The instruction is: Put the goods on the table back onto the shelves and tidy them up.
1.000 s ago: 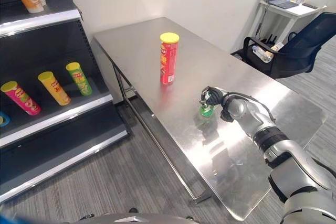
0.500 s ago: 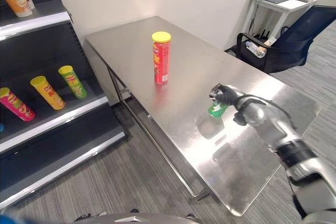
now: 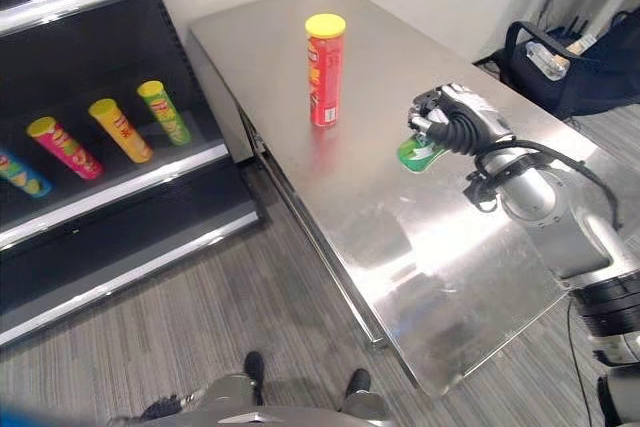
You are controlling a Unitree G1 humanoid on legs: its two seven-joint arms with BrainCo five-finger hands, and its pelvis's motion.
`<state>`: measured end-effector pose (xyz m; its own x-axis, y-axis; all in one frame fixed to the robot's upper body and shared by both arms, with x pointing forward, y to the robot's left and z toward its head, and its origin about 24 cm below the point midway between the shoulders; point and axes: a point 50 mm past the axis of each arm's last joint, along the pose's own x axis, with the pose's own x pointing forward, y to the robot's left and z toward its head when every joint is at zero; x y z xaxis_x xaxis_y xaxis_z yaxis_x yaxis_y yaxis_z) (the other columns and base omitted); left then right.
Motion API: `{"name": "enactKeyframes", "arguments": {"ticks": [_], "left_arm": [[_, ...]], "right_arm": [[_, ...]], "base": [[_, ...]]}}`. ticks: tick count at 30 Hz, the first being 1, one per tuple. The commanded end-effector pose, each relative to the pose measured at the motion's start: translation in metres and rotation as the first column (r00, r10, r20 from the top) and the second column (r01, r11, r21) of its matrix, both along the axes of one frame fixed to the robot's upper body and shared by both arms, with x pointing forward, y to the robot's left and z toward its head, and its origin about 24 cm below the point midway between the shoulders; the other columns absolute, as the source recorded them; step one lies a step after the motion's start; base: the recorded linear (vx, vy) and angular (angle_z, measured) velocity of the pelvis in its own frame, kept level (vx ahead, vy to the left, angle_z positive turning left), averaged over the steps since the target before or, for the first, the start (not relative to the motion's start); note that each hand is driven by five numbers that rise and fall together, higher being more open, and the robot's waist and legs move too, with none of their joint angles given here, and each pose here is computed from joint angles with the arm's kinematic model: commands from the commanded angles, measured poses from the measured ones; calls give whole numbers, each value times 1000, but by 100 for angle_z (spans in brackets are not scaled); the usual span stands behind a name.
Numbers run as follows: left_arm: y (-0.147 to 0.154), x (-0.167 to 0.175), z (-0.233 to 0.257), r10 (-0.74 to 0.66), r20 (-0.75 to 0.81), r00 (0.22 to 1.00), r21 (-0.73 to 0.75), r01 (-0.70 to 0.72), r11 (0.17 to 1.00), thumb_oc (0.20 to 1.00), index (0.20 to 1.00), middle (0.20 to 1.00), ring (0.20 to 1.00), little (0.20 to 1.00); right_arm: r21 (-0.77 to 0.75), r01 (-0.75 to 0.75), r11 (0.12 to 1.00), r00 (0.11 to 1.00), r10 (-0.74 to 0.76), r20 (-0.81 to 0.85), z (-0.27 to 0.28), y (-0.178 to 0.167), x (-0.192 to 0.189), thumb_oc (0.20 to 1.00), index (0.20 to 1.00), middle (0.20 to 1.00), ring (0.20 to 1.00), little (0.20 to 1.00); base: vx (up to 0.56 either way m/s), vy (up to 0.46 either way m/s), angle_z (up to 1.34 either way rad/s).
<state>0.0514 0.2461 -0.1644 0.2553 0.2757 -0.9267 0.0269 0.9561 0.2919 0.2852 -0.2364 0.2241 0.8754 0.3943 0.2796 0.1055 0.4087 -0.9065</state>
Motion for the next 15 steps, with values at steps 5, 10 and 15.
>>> {"name": "enactKeyframes", "arguments": {"ticks": [5, 10, 15], "left_arm": [[9, 45, 12, -233, 89, 968, 69, 227, 971, 1000, 1000, 1000, 1000, 1000], [17, 58, 18, -284, 106, 953, 105, 273, 956, 1000, 1000, 1000, 1000, 1000], [30, 67, 25, -280, 117, 953, 149, 262, 954, 1000, 1000, 1000, 1000, 1000]], "right_arm": [[-63, -11, 998, 980, 23, 198, 41, 0, -16, 200, 200, 200, 200, 200], [-51, -20, 999, 975, 30, 222, 43, 8, -9, 200, 200, 200, 200, 200], [-91, -48, 995, 966, 70, 250, 46, 22, -4, 200, 200, 200, 200, 200]], "base": [[95, 476, 31], [51, 433, 25], [21, 271, 23]]}}
